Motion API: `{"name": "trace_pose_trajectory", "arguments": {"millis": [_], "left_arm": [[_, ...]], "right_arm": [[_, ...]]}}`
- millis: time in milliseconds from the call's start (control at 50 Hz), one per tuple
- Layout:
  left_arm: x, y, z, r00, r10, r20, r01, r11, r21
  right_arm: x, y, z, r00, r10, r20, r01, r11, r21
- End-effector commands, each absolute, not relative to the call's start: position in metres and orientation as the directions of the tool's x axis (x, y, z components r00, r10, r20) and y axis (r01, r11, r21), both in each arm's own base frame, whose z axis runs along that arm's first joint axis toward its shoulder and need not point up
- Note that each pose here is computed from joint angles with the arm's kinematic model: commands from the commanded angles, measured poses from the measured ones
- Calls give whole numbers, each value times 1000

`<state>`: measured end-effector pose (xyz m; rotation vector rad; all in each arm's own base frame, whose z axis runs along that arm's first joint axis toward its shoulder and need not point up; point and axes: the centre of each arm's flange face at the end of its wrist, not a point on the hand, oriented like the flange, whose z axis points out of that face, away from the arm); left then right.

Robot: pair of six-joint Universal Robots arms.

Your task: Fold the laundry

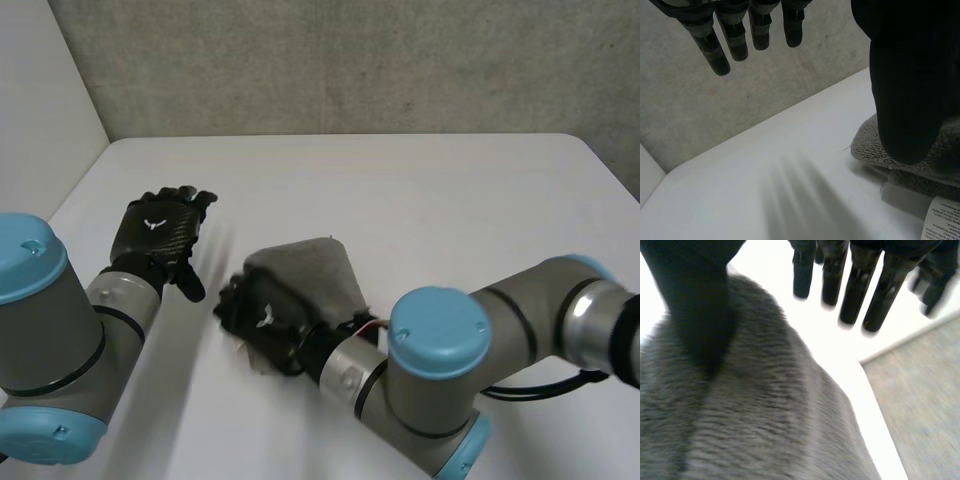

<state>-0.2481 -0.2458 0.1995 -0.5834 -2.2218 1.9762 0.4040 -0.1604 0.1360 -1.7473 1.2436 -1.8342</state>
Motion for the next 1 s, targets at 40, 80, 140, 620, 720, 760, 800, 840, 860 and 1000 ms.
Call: {"name": "trace_pose_trajectory", "arguments": {"millis": [40, 80, 140, 620, 720, 760, 800, 840, 860, 1000], "left_arm": [[-269, -247, 215, -891, 437, -126, 151, 24, -988], [-274, -246, 219, -888, 448, -99, 120, 19, -993], [-283, -246, 228, -884, 467, -30, 48, 25, -999], [-302, -234, 127, -862, 502, -76, 260, 309, -915], [-298, -233, 124, -839, 517, -167, 349, 277, -895], [-298, -232, 132, -832, 520, -193, 363, 246, -899], [-300, -233, 143, -833, 518, -193, 347, 218, -912], [-300, -234, 155, -835, 515, -193, 331, 191, -924], [-302, -236, 169, -838, 510, -194, 311, 155, -938], [-307, -237, 240, -854, 490, -175, 207, 10, -978]], "right_arm": [[366, -187, 200, -582, -698, 417, -288, -303, -908], [360, -186, 207, -609, -715, 343, -242, -244, -939], [345, -198, 212, -670, -715, 200, -176, -108, -978], [340, -264, 129, -707, -697, -119, -169, 329, -929], [340, -266, 126, -688, -725, 11, -272, 244, -931], [338, -267, 132, -680, -728, 90, -319, 183, -930], [337, -269, 140, -688, -714, 127, -332, 154, -931], [334, -270, 151, -702, -694, 162, -340, 125, -932], [331, -271, 164, -721, -666, 193, -340, 98, -935], [317, -274, 233, -800, -553, 231, -263, -22, -964]]}}
